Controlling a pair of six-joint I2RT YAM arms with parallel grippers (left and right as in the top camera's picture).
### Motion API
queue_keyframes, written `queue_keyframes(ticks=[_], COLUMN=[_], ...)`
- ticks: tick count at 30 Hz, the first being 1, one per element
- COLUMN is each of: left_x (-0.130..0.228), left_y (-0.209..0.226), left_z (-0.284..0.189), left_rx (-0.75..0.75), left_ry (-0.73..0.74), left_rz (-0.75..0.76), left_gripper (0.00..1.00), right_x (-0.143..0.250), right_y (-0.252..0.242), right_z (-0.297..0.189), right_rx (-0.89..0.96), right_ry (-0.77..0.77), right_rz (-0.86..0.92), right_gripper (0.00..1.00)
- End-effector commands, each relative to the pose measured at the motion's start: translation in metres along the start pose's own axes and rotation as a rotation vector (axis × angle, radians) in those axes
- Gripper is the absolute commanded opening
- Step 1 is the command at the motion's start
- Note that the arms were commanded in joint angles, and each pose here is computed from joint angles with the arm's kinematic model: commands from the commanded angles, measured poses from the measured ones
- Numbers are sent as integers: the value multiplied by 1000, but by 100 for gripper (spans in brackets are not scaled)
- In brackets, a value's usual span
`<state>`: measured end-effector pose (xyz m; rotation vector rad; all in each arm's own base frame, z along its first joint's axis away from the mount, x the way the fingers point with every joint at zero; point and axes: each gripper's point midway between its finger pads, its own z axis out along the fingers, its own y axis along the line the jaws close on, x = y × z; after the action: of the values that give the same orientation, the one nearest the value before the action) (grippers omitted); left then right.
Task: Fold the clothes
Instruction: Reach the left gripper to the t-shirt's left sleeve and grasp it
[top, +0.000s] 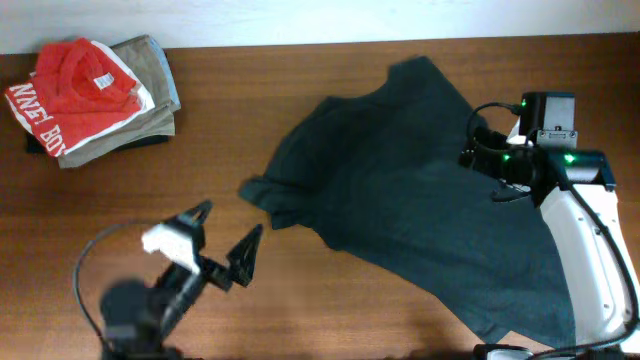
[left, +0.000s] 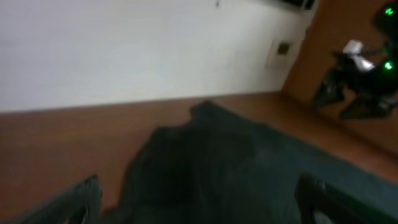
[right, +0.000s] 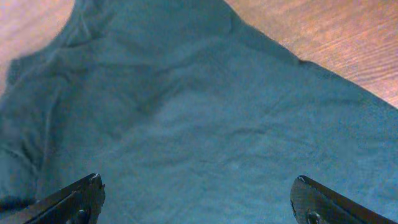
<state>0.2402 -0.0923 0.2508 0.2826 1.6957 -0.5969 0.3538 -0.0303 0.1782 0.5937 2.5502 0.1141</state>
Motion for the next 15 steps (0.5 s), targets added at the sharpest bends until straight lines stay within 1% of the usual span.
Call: queue_keyframes(ticks=[1, 3, 5, 7, 8, 9, 10, 11, 13, 15], left_x=[-23, -18, -7, 2, 8, 15, 30, 37, 46, 48], left_y=[-7, -16, -28, -22, -14, -2, 18, 25, 32, 32], left_z=[24, 39, 52, 61, 67, 73, 78, 79, 79, 83], left_rx=[93, 207, 367, 363, 318, 235, 67, -18, -129, -197], left_ry=[156, 231, 281, 322, 350, 385, 462, 522, 622, 714], left_rz=[-28, -90, -149, -214, -259, -305, -362, -361, -335, -267], left_gripper=[99, 99, 99, 99, 99, 99, 99, 99, 99, 99], right_x=[-4, -4, -4, -4, -4, -4, -4, -4, -4, -4], right_y=[-2, -2, -2, -2, -2, -2, -2, -2, -2, -2], right_z=[2, 2, 2, 2, 2, 2, 2, 2, 2, 2], right_rx=[8, 8, 8, 8, 8, 8, 8, 8, 8, 8], right_ry=[-2, -1, -1, -1, -1, -1, -1, -1, -1, -1], right_rz=[12, 12, 12, 12, 12, 12, 12, 12, 12, 12], right_gripper=[99, 99, 99, 99, 98, 99, 99, 99, 98, 99])
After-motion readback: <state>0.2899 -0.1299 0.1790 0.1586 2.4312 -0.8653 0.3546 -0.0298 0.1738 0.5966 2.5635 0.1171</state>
